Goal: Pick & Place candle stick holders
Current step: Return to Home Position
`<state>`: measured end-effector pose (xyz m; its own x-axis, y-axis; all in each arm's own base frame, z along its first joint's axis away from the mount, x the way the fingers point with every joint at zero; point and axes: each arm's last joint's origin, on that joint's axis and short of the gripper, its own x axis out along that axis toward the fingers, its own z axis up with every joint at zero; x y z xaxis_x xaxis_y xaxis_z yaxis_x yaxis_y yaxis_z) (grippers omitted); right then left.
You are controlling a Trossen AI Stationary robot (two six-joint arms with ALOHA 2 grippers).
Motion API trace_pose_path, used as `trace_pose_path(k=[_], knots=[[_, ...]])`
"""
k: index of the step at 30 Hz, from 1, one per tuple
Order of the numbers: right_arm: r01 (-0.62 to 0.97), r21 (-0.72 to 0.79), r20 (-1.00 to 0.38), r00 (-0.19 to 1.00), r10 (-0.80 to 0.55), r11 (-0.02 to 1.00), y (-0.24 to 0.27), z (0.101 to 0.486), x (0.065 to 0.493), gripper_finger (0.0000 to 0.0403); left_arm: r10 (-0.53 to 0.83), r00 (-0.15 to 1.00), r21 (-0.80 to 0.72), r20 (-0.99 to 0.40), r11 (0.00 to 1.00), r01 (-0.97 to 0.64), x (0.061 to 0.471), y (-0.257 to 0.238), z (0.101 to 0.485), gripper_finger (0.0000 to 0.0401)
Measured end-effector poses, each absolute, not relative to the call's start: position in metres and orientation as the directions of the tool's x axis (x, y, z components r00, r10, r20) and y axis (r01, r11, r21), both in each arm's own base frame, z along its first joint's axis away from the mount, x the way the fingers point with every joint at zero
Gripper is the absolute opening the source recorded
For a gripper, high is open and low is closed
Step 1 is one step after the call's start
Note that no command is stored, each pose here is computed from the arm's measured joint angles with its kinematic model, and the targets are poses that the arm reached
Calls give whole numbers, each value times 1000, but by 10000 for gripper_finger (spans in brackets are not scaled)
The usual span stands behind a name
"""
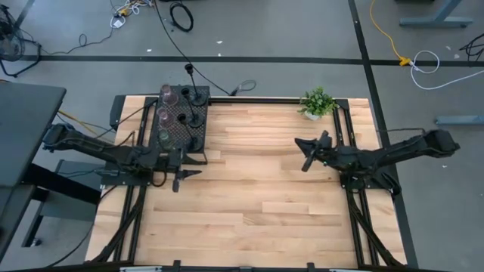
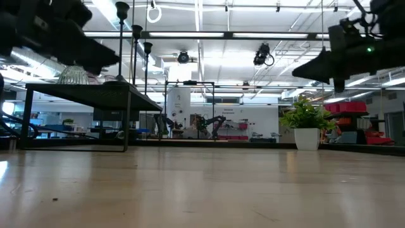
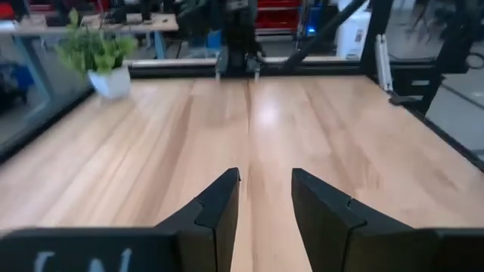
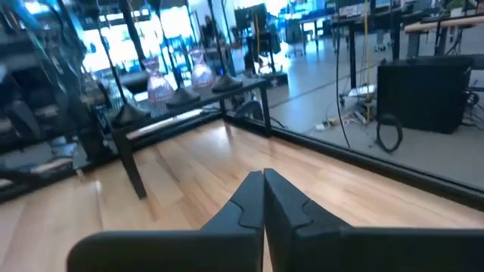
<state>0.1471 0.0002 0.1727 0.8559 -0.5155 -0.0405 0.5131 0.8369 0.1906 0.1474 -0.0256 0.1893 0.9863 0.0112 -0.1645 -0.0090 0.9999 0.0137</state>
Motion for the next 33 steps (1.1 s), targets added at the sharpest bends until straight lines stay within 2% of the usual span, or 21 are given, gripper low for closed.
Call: trace_pose_path(k=[4,10,13,16,33], knots=[[522,191,-68,852,-519,831,-1,157,137,2,3,997,-15,-83,1000,-5,141,-26,179,126],[545,160,-105,838,-535,823,-2,153,136,5,-9,997,-28,-74,1000,7,136,-25,175,126],[590,114,-122,807,-578,800,-3,151,135,7,-7,987,-9,-161,1000,5,135,-25,166,126],[618,143,-123,786,-606,773,-4,150,134,8,10,982,-42,-190,999,-18,134,-24,164,126],[539,133,-147,840,-522,831,-1,148,136,8,50,979,-32,-197,998,-57,134,-23,163,126]])
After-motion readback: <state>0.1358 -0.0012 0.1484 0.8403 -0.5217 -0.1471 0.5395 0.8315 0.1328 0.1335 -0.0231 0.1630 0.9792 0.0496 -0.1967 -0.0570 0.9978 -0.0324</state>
